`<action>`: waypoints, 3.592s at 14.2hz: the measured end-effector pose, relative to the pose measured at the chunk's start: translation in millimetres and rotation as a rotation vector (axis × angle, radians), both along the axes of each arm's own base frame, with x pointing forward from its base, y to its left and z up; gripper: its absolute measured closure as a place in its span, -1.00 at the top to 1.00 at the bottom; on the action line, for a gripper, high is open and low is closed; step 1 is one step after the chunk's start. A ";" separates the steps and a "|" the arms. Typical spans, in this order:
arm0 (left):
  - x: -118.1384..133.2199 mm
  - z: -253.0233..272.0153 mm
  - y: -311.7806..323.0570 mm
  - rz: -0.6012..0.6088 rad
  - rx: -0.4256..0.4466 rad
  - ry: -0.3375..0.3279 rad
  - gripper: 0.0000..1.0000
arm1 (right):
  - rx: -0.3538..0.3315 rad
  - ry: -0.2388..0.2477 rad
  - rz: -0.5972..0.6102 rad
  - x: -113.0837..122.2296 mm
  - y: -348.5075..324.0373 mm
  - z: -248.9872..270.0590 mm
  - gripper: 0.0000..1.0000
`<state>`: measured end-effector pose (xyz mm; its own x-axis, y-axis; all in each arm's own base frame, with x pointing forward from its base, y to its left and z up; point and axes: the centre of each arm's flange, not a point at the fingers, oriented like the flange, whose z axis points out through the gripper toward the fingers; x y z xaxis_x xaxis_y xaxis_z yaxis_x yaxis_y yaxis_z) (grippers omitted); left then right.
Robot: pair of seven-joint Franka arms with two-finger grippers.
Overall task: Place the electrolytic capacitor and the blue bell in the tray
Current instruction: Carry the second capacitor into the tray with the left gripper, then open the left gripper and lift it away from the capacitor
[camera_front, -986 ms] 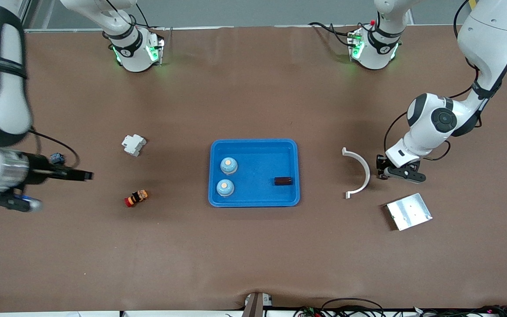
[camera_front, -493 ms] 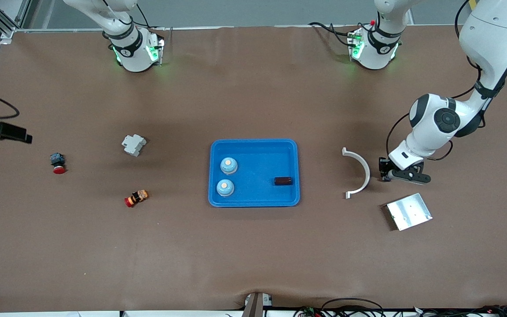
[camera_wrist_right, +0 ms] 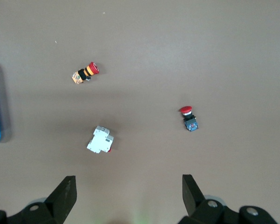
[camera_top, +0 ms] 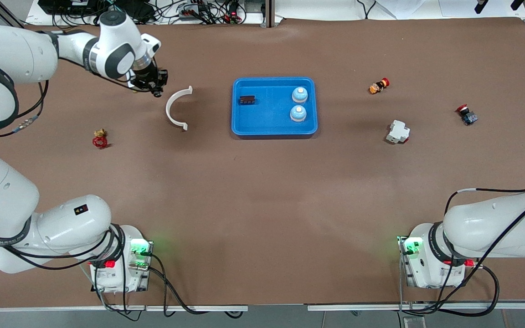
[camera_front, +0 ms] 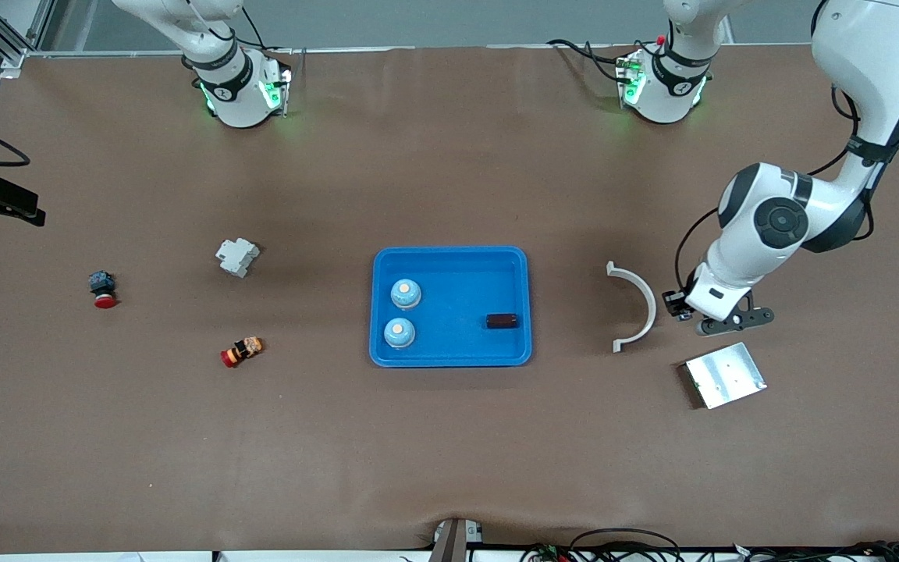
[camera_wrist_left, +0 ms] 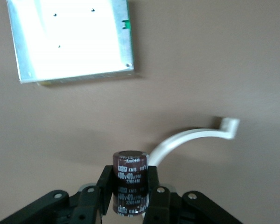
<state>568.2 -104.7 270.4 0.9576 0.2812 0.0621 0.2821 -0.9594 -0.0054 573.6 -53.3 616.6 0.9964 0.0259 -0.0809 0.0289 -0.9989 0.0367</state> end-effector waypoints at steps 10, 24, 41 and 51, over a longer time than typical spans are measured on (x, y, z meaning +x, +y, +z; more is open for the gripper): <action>-25.1 41.4 -146.9 0.414 -0.112 -0.028 -0.32 | 0.043 -0.033 -0.027 5.0 -10.8 -10.8 1.00; -50.6 53.2 -251.5 0.817 -0.210 0.011 -0.32 | 0.043 -0.057 -0.005 7.9 -8.4 -8.6 1.00; -48.6 -52.6 -326.5 1.136 -0.052 -0.033 -0.32 | 0.043 -0.057 0.001 8.2 -5.0 -8.5 1.00; -57.7 -56.9 -330.5 1.248 0.002 -0.041 -0.32 | 0.043 -0.056 0.001 8.1 -5.1 -8.6 1.00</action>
